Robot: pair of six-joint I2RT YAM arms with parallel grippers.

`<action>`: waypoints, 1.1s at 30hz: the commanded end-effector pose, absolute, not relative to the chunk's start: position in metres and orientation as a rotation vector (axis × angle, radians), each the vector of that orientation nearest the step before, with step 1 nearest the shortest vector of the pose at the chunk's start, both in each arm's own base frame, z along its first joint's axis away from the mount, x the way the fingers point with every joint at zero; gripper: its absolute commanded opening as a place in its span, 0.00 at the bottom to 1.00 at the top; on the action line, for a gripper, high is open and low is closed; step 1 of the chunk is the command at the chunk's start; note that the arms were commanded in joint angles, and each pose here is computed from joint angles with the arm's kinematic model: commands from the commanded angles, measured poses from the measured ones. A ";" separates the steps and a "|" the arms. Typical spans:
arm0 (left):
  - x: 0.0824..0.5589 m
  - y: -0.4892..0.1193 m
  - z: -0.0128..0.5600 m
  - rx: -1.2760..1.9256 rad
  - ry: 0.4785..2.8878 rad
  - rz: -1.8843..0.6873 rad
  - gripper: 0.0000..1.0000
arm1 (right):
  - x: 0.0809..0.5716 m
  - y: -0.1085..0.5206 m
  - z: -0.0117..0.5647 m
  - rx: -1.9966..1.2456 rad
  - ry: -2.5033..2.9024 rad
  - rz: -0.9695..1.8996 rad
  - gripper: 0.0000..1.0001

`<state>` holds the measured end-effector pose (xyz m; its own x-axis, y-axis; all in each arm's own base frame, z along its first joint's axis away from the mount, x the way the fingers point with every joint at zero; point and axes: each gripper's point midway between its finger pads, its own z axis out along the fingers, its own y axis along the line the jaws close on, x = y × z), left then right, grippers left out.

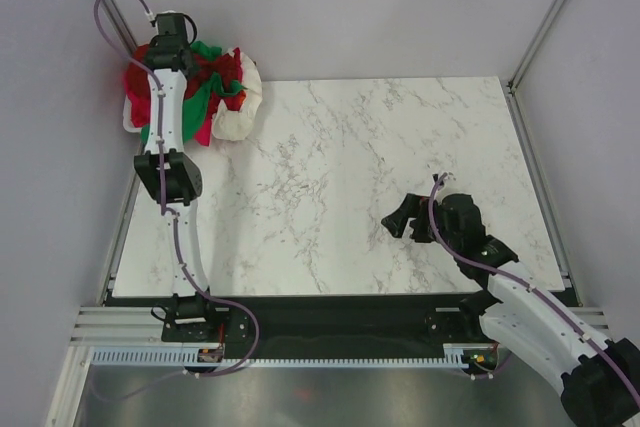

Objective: Fold and stack the t-shirts
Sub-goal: Grab the tshirt from the pile, then move the tshirt to the center of the board

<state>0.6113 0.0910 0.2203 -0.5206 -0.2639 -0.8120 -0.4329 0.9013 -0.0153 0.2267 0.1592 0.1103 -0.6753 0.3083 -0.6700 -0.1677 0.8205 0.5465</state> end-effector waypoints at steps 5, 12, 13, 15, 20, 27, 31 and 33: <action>0.579 0.029 0.408 -0.404 1.782 -0.021 0.02 | 0.229 0.160 0.109 0.087 2.177 0.747 0.98; 0.459 -0.050 0.604 -0.197 1.365 -0.312 0.02 | 0.225 0.158 0.128 0.088 2.141 0.763 0.98; 0.447 -0.054 0.621 -0.178 1.320 -0.334 0.02 | 0.224 0.158 0.128 0.091 2.141 0.767 0.98; 0.416 -0.060 0.653 -0.145 1.230 -0.381 0.02 | 0.222 0.159 0.130 0.101 2.142 0.779 0.98; 0.357 -0.079 0.718 -0.028 1.014 -0.502 0.02 | 0.217 0.159 0.132 0.114 2.149 0.798 0.98; 0.298 -0.106 0.752 0.089 0.892 -0.675 0.02 | 0.220 0.145 0.152 0.132 2.105 0.713 0.98; 0.335 -0.124 0.705 0.072 1.078 -0.761 0.02 | 0.232 0.116 0.180 0.214 2.047 0.541 0.98; 0.342 -0.134 0.686 0.049 1.149 -0.823 0.02 | 0.236 0.091 0.203 0.302 1.981 0.426 0.98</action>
